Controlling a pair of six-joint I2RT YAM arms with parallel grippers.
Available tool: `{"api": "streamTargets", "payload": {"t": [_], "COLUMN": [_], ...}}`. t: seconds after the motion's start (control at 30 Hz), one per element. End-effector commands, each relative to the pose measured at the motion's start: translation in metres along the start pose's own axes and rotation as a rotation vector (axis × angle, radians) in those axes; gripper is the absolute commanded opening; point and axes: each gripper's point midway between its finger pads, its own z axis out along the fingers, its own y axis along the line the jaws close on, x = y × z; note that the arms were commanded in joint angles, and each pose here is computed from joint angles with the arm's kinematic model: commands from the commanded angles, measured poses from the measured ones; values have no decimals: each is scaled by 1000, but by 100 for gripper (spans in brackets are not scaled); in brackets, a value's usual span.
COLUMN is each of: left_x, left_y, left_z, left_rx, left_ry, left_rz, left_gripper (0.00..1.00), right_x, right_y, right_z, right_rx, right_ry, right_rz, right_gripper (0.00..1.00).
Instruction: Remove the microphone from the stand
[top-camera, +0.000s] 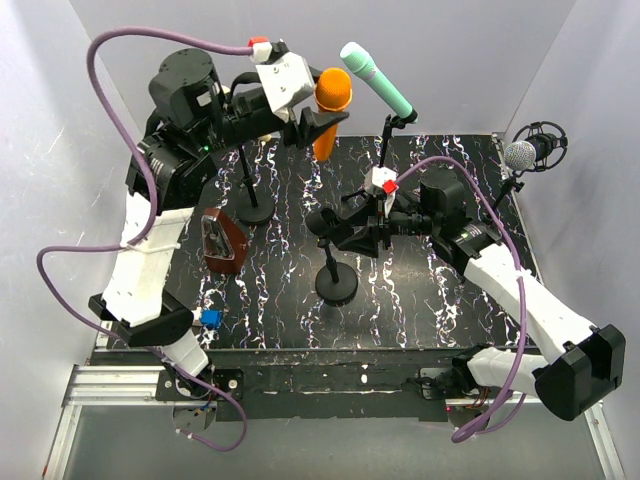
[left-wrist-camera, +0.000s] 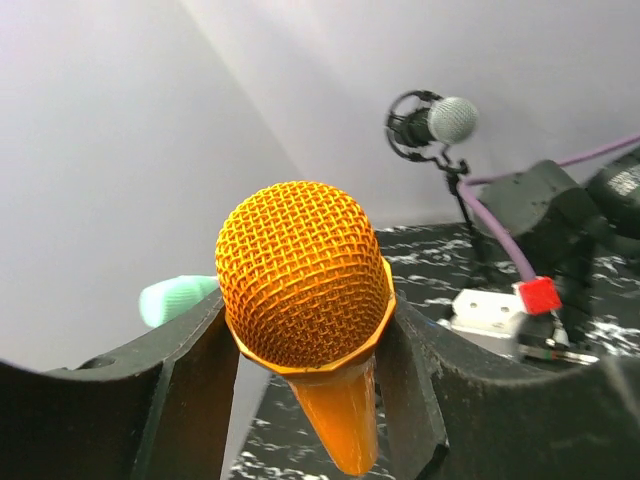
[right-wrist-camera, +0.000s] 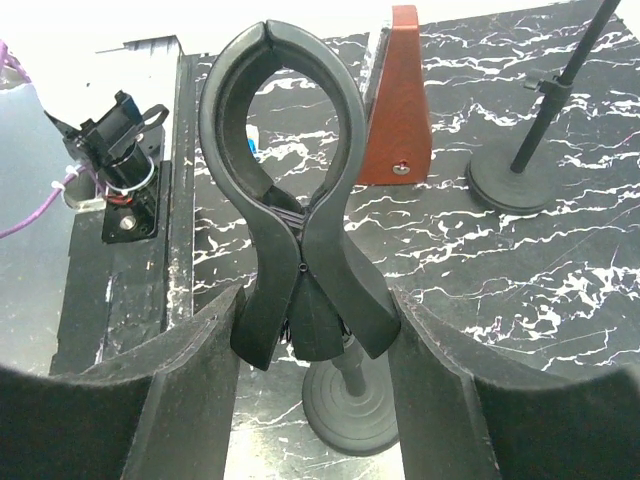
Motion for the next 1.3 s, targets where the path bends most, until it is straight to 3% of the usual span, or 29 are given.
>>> {"api": "streamTargets", "payload": {"t": [0.0, 0.17, 0.23, 0.5, 0.9, 1.27], "left_x": [-39, 0, 23, 92, 190, 278], "left_y": [32, 21, 16, -14, -117, -163], "left_z": [-25, -50, -60, -92, -123, -158], "left_rx": [-167, -202, -217, -233, -3, -82], "left_ry": [-47, 98, 176, 396, 683, 900], "left_rz": [161, 194, 175, 44, -339, -492], "left_gripper": [0, 0, 0, 0, 0, 0], "right_x": [13, -5, -13, -38, -43, -71], "right_y": [18, 24, 27, 29, 8, 20], "right_z": [-2, -13, -19, -34, -44, -66], "right_rx": [-70, -52, -40, 40, 177, 217], "right_ry": [72, 79, 79, 58, 70, 58], "right_rz": [95, 77, 65, 24, -34, -133], "right_gripper": [22, 78, 83, 87, 88, 89]}}
